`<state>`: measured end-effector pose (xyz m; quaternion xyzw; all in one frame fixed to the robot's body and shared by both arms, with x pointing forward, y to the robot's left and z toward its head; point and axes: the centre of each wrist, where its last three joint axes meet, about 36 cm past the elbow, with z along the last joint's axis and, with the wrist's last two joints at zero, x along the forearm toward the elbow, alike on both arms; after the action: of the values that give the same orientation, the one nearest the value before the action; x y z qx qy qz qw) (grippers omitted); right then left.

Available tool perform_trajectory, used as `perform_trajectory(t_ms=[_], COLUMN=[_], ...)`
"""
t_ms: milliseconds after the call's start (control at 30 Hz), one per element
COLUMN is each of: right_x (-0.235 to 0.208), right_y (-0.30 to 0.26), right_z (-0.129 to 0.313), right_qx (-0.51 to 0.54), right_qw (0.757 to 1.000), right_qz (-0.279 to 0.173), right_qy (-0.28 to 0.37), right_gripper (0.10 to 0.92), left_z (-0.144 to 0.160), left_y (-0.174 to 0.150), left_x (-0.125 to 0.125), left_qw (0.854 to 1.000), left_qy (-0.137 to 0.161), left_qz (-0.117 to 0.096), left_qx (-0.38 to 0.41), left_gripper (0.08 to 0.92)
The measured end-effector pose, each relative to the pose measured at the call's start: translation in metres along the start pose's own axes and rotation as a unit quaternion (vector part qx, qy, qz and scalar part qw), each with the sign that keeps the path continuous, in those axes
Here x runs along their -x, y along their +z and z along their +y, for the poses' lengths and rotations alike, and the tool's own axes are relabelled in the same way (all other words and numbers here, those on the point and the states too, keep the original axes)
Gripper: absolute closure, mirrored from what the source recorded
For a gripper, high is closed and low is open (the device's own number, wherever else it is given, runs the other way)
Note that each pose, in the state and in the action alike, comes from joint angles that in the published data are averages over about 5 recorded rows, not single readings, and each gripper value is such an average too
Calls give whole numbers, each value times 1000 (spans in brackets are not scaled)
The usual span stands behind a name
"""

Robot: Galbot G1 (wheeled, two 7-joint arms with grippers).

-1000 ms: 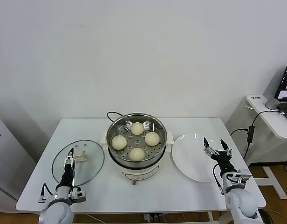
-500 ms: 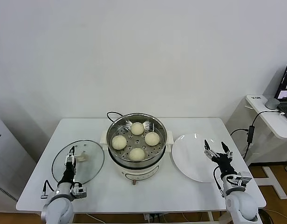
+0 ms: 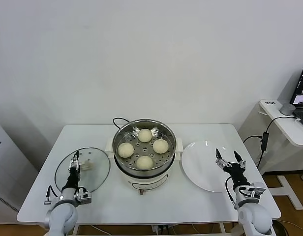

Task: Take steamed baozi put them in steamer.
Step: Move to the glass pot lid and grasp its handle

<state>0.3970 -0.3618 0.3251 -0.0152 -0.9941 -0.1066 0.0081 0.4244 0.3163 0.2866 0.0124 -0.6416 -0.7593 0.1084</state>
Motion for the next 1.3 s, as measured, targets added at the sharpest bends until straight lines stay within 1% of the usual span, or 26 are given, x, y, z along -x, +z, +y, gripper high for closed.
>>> perform_trajectory(t_ms=[267,733,800,933,1100,1300], right_x=[0,3,4,3,2,4], right_y=[1,3,3,4,6,6], right_z=[0,1,1,0,-1,0], right_qx=[-2,-4,-5,-5,-6,-7], right_qw=[1000,1000,1000,1000,1000,1000], right_qz=[1,4,4,5,7,7], right_qy=[1,1,1,2,4,3], right_gripper=[200,200,200,200,200,200], left_z=[2,3,2,-1,-4,-6], left_y=[-1,2,1,1,0,-2], left_x=[12,29,30,30,29,27], left_qw=[1000,1000,1000,1000,1000,999], left_qy=[-1,1,3,8,14,20], left_qz=[2,15,15,13,12,15], left_qx=[0,-8,-11,-13,-18,-23], left_gripper=[177,177,192,284,431,604])
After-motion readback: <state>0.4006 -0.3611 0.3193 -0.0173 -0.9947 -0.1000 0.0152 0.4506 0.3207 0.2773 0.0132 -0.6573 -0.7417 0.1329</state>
